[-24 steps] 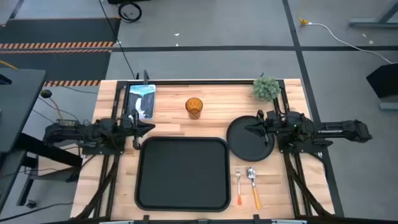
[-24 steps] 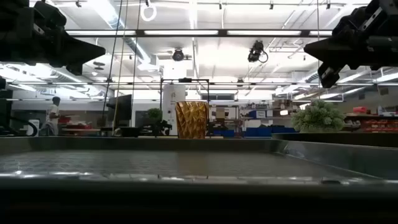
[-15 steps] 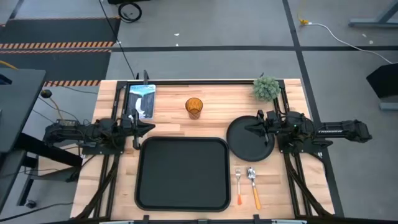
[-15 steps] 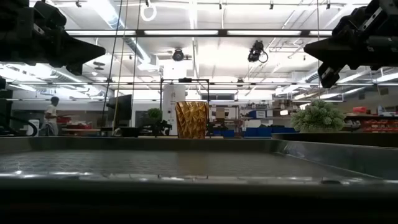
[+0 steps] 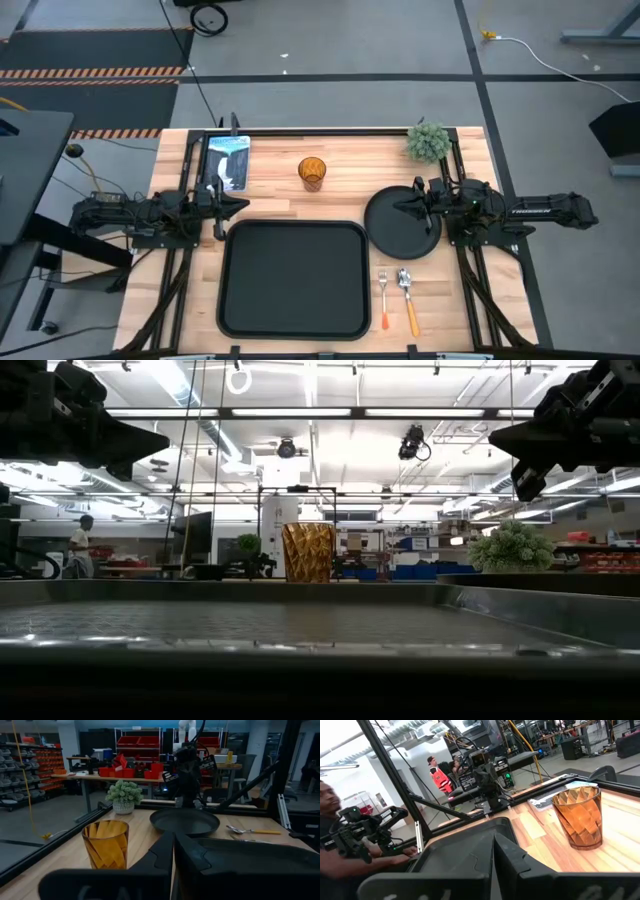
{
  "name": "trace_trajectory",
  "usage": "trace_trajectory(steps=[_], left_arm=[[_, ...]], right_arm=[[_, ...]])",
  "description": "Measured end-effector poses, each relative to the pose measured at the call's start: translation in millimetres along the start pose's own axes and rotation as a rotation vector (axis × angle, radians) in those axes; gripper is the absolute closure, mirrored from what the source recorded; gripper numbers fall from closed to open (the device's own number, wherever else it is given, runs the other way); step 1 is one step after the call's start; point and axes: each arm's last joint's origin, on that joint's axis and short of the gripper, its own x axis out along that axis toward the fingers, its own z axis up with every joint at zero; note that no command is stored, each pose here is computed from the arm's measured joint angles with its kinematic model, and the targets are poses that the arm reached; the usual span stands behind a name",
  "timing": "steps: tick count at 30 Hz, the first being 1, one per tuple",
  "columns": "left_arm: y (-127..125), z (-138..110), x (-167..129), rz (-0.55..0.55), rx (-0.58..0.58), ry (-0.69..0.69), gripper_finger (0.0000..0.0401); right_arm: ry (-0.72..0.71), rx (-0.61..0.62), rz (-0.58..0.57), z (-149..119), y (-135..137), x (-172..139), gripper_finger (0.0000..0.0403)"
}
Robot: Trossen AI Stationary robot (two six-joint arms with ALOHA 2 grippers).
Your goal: Pick and place plate/cup/fork/spoon on tray
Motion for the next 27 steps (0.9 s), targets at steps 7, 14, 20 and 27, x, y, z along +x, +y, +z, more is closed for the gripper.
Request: trace_trajectory(steps=[7,14,20,27], left_arm=[[0.0,0.0,0.0,0.000,0.000,0.000,0.0378],[0.0,0.0,0.0,0.000,0.000,0.000,0.0378],[0.0,0.0,0.0,0.000,0.000,0.000,0.0378],[0.0,0.8,0.0,-0.001,-0.033,-0.008,0.0378]], right_arm=[[0.000,0.000,0.000,0.1,0.1,0.0,0.0383],[0.000,0.000,0.000,0.0,0.0,0.0,0.0383],[0.000,0.000,0.000,0.0,0.0,0.0,0.0383],[0.000,0.000,0.000,0.0,0.1,0.0,0.0383]])
